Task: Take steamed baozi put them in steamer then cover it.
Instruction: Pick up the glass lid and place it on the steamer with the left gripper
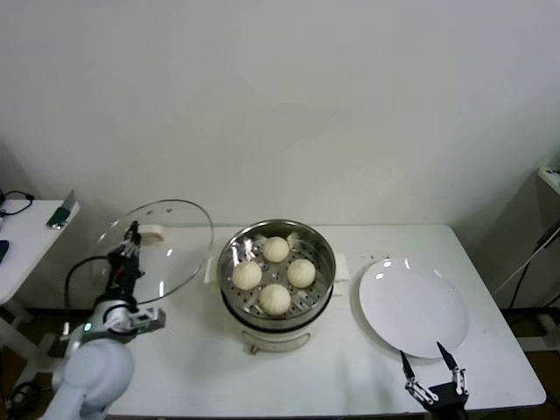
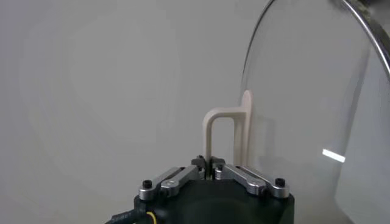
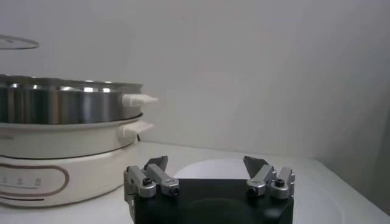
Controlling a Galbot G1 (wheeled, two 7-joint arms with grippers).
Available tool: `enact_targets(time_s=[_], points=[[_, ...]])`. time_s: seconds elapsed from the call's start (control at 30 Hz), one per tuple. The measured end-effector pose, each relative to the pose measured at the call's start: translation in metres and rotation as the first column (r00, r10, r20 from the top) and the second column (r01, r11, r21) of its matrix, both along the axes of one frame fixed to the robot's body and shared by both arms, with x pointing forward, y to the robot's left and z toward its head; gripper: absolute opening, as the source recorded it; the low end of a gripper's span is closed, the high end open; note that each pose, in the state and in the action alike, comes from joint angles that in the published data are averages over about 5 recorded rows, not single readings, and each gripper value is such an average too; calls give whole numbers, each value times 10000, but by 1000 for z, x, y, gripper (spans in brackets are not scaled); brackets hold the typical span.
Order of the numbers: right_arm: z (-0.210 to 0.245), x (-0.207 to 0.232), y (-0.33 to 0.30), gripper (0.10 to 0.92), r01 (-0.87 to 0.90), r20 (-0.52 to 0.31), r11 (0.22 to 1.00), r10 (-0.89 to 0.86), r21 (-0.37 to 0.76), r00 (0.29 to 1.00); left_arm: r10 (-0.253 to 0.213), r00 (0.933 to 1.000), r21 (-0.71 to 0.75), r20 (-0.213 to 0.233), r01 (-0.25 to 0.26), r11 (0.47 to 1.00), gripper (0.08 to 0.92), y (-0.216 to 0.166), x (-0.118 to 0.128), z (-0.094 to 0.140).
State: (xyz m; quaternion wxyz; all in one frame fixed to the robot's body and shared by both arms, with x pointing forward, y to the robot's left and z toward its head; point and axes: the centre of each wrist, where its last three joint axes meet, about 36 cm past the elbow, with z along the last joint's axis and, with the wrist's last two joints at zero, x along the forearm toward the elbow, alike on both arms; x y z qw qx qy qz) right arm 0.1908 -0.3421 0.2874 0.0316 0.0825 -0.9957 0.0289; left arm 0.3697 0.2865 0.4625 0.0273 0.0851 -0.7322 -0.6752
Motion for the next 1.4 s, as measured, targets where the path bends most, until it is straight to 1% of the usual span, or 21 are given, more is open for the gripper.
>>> enact_targets(time_s=[0.2,0.37,0.53,0.8,0.97,1.17,1.4], points=[[-3,2,1,823,35,6,10000,-35,32,10000,-404,9986,1,-343,404,9992,137,-47,1,7],[-5,3,2,823,45,52,10000,-45,48,10000,-797,9947,-55,-647,795,9968,137,-89,1,8],[-5,5,-1,823,74,142,10000,-74,13,9999,-1077,9907,-151,-834,1068,9942,137,-128,0,8],[-5,7,-4,823,138,284,9999,-137,-19,9995,-1297,9879,-398,-846,1267,9911,137,-186,-3,7],[-6,6,-5,823,157,362,9999,-156,-15,9992,-1357,9874,-593,-813,1311,9896,137,-214,-3,7],[-7,6,-7,823,186,449,9998,-187,18,9988,-1276,9880,-706,-865,1217,9901,137,-236,1,4],[-6,8,-10,823,184,594,9998,-183,-10,9981,-1271,9865,-614,-1032,1212,9907,137,-254,0,-5]])
